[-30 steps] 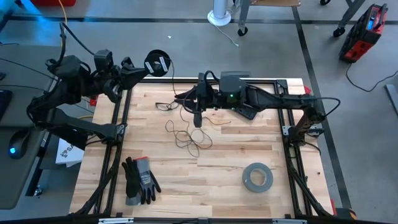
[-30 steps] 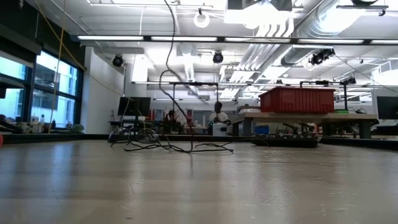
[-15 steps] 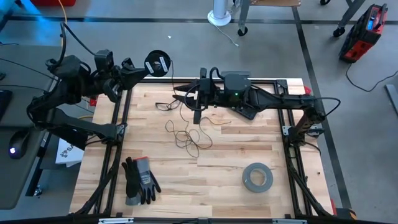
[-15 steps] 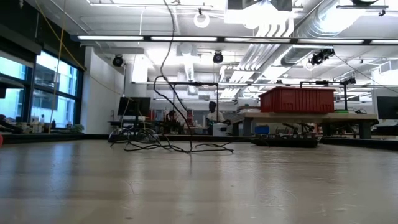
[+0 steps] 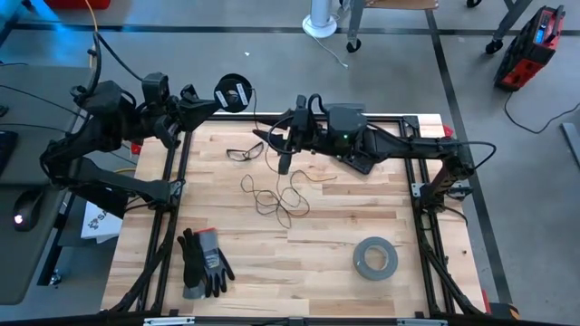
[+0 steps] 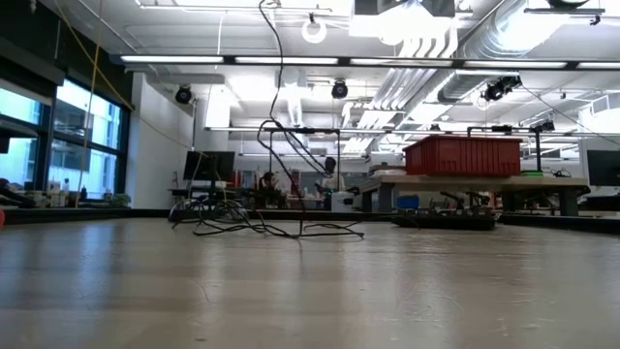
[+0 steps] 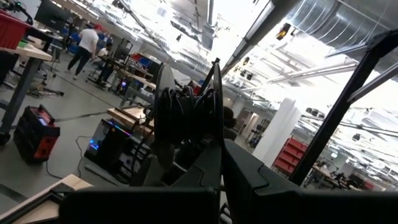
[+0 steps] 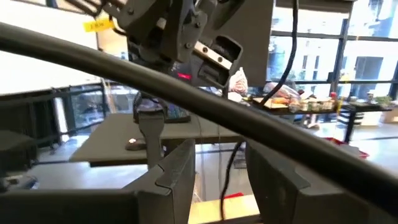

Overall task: Coil cords
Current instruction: Coil the black wire on the black spool

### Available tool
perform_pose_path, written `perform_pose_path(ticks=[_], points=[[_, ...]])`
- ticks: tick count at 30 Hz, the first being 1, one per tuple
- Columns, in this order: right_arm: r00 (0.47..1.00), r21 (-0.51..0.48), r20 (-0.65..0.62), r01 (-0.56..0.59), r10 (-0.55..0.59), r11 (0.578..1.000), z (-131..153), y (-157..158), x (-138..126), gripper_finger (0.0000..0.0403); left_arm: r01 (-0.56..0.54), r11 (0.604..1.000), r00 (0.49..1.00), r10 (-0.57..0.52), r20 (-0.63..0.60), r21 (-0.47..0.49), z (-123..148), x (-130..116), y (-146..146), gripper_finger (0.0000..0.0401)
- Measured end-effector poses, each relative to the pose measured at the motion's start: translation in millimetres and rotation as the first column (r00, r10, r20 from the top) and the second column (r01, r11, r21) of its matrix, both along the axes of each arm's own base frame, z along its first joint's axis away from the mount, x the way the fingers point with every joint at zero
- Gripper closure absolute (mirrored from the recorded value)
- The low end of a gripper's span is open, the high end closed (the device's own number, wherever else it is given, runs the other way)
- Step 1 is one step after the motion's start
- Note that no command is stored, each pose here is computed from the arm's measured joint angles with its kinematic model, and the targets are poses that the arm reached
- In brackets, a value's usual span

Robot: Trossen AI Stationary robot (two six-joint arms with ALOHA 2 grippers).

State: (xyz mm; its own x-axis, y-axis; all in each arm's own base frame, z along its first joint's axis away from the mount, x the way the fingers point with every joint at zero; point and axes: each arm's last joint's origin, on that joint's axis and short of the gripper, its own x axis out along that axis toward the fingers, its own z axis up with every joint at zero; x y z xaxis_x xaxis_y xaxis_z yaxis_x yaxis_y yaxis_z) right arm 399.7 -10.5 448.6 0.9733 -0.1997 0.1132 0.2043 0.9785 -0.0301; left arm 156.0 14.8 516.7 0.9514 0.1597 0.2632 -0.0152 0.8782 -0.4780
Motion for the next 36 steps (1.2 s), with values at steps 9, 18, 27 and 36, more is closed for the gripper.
perform_pose_path(ticks=[9, 18, 27, 36], points=[[1.0, 0.039, -0.002, -0.004, 0.004, 0.999, -1.0, -2.1, 0.1, 0.027, 0.0, 1.0, 1.0, 0.0, 0.001, -0.001, -0.3, 2.8, 0.2, 0.0401], [1.0, 0.075, -0.002, 0.004, -0.004, 0.997, -4.6, -3.9, 3.5, 0.0289, -0.001, 1.0, 1.0, 0.001, 0.024, 0.0, 1.9, 1.9, 0.1, 0.0401], [1.0, 0.095, 0.002, 0.002, -0.002, 0.995, -7.5, -3.9, 6.7, 0.034, -0.001, 1.0, 1.0, 0.001, 0.022, 0.001, 1.7, 2.1, 0.2, 0.0401], [0.999, 0.074, 0.025, 0.041, -0.043, 0.996, -4.1, -4.8, 5.3, 0.0359, 0.0, 1.0, 1.0, 0.0, 0.02, 0.001, 1.6, 2.0, 0.1, 0.0401]])
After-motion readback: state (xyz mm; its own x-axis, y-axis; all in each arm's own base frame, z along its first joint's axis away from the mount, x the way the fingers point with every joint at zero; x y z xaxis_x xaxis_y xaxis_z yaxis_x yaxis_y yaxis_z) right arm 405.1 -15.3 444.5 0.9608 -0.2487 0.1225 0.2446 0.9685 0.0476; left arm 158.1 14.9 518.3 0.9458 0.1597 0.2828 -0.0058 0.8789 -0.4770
